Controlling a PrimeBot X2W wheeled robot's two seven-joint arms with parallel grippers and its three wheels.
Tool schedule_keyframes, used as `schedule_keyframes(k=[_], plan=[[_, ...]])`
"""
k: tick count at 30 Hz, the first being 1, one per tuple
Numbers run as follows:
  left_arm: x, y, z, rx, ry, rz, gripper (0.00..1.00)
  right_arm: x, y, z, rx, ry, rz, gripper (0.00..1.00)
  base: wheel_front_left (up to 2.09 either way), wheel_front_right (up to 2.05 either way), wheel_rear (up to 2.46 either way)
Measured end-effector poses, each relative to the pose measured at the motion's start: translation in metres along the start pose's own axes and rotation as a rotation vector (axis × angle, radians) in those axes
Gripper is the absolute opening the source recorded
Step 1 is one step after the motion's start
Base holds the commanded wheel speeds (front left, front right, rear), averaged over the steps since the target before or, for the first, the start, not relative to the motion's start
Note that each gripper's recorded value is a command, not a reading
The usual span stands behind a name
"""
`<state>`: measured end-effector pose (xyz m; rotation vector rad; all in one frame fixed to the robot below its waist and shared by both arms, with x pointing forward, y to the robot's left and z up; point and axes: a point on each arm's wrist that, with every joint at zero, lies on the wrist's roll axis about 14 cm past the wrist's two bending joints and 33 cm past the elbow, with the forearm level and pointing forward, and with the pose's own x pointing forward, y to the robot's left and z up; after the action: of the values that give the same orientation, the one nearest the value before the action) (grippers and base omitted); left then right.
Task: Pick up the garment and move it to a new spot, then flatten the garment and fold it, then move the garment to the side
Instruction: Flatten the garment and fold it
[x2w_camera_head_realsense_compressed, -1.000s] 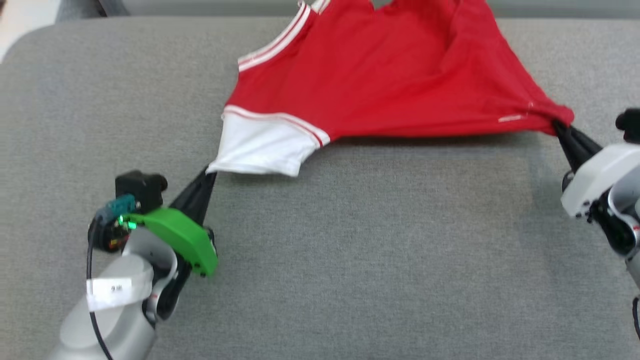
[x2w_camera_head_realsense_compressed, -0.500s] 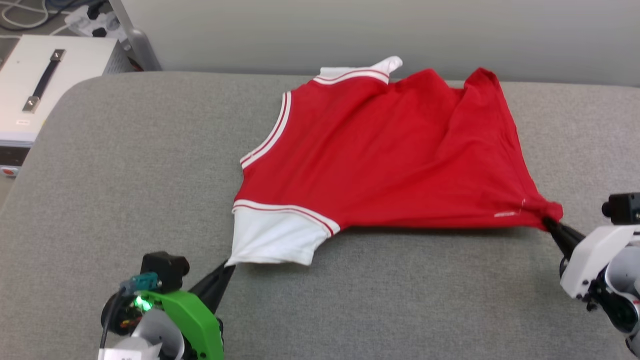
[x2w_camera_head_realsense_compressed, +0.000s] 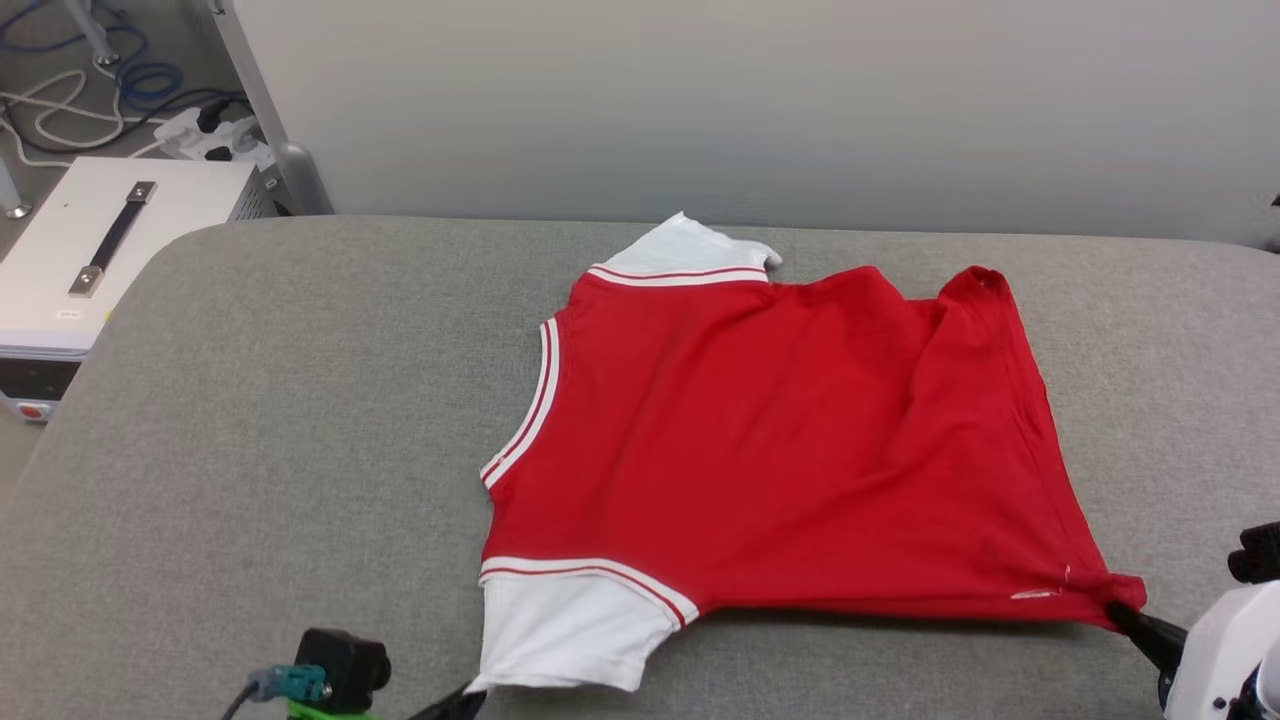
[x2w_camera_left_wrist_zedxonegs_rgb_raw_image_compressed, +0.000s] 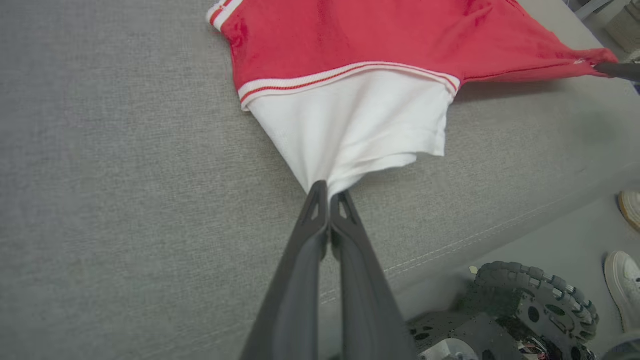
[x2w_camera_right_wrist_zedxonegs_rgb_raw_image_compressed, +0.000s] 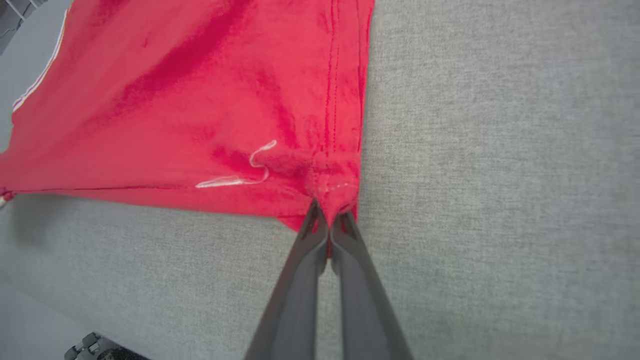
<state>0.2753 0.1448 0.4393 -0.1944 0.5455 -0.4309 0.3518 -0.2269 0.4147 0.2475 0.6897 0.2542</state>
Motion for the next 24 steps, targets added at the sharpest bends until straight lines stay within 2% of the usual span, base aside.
schedule_keyframes(k=[5, 10, 17, 24], plan=[[-0.017, -0.020, -0.026, -0.026, 0.104, -0.060, 0.00, -0.021, -0.002, -0.019, 0.041, 0.041, -0.003, 0.00, 0.00, 0.00, 0.00], [-0.021, -0.031, -0.027, -0.044, 0.114, -0.092, 0.00, -0.035, 0.004, -0.028, 0.060, 0.033, -0.001, 0.00, 0.00, 0.00, 0.00], [-0.015, -0.019, 0.003, -0.016, 0.001, -0.053, 0.00, -0.042, 0.016, -0.006, 0.043, -0.056, 0.007, 0.00, 0.00, 0.00, 0.00], [0.008, -0.009, 0.057, 0.062, -0.125, -0.040, 0.00, -0.038, 0.022, 0.016, 0.007, -0.090, -0.001, 0.00, 0.00, 0.00, 0.00]])
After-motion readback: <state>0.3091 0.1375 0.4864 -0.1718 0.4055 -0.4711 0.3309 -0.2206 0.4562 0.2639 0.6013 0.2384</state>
